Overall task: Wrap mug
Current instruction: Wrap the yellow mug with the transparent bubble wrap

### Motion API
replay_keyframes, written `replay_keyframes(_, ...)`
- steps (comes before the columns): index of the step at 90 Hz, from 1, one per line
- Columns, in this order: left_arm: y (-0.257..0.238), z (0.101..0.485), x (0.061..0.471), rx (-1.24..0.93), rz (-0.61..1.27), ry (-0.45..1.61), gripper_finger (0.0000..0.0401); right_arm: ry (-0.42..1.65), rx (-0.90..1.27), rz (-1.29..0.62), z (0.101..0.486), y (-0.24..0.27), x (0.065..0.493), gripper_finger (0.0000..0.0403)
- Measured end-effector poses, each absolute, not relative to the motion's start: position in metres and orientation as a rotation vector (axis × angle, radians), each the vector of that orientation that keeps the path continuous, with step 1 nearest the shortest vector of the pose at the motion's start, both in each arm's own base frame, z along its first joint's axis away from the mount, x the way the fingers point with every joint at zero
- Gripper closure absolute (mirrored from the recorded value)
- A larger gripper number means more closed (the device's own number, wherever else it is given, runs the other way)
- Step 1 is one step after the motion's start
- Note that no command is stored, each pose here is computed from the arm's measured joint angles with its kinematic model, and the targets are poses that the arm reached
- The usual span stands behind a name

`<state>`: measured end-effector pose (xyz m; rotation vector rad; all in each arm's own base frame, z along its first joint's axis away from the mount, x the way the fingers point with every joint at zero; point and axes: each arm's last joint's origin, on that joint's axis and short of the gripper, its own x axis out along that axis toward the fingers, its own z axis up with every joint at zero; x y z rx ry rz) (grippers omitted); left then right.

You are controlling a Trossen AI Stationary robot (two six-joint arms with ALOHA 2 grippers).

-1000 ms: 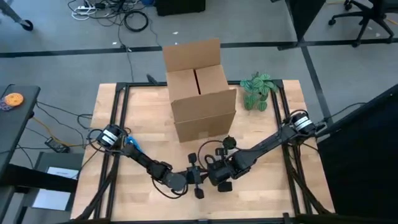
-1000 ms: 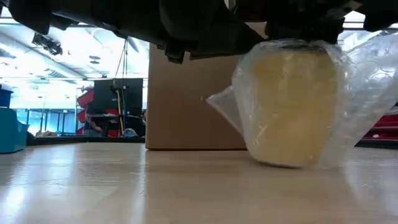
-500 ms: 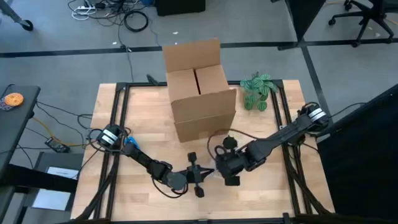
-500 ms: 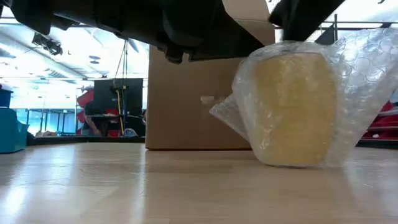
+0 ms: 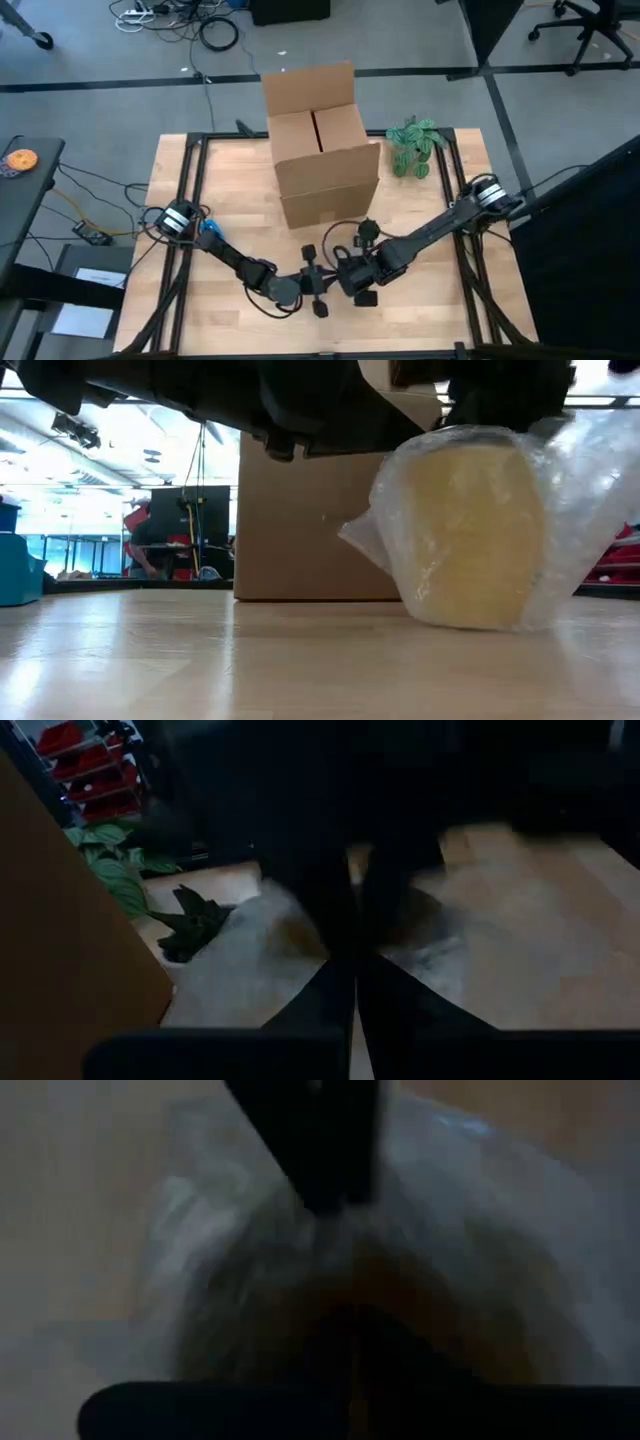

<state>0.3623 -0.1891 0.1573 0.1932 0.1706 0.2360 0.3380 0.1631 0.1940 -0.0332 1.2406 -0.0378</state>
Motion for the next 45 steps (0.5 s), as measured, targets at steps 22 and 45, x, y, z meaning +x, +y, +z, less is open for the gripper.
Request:
replay_keyframes(22, -0.189, 0.157, 0.362, 0.197, 0.236, 0.173, 0.0401, 1.259, -0.021, -0.024, 0.193, 0.161, 0.341, 0.0403)
replay_keyframes(45, -0.189, 0.157, 0.362, 0.202, 0.237, 0.172, 0.0401, 1.149, -0.020, -0.021, 0.253, 0.154, 0.320, 0.0402)
